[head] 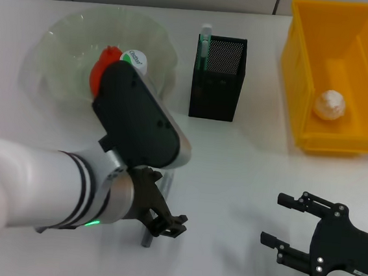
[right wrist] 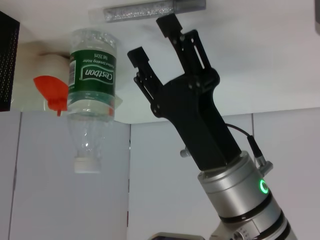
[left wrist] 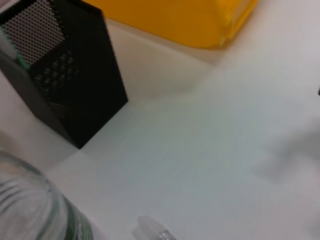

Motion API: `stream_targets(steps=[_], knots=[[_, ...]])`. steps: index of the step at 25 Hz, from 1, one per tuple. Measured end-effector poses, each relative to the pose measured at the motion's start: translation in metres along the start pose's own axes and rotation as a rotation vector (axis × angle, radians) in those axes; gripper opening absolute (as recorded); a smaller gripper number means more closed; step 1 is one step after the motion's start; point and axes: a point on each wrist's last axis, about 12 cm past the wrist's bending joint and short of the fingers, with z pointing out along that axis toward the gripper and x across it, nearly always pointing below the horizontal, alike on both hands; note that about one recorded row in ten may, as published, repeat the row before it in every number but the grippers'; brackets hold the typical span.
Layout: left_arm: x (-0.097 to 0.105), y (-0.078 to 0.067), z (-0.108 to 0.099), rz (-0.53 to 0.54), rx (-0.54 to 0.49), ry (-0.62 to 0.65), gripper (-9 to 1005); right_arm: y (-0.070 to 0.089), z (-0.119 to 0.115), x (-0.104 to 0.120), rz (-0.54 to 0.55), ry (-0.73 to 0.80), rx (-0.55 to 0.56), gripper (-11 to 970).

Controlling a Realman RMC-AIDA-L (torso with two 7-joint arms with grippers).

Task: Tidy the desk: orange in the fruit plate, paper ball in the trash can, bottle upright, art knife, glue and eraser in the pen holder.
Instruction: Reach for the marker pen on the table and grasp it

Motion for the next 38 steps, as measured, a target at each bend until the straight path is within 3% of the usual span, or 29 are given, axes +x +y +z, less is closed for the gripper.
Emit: stream_targets(steps=[7, 16, 21, 23, 38], knots=[[0.002, 0.006, 0.016, 0.012, 0.002, 0.071, 818, 0.0, 0.002, 0.001, 0.004, 0.005, 0.003, 689], [0.001, 0.013, 0.016, -0.016, 0.021, 0.111, 818, 0.0, 0.002, 0.001, 0.007, 0.005, 0.003, 689], [0.0, 0.015, 0.018, -0.017, 0.032, 0.124, 594, 0.0, 0.002, 0.002, 0.013, 0.005, 0.003, 689], [0.0, 0.015, 0.018, -0.016, 0.032, 0.126, 391, 0.0, 0.002, 0.002, 0.016, 0.005, 0.003, 689], [0.0, 0.017, 0.021, -0.003, 0.036, 0.161, 381, 0.001, 0.002, 0.001, 0.033, -0.001, 0.002, 688]])
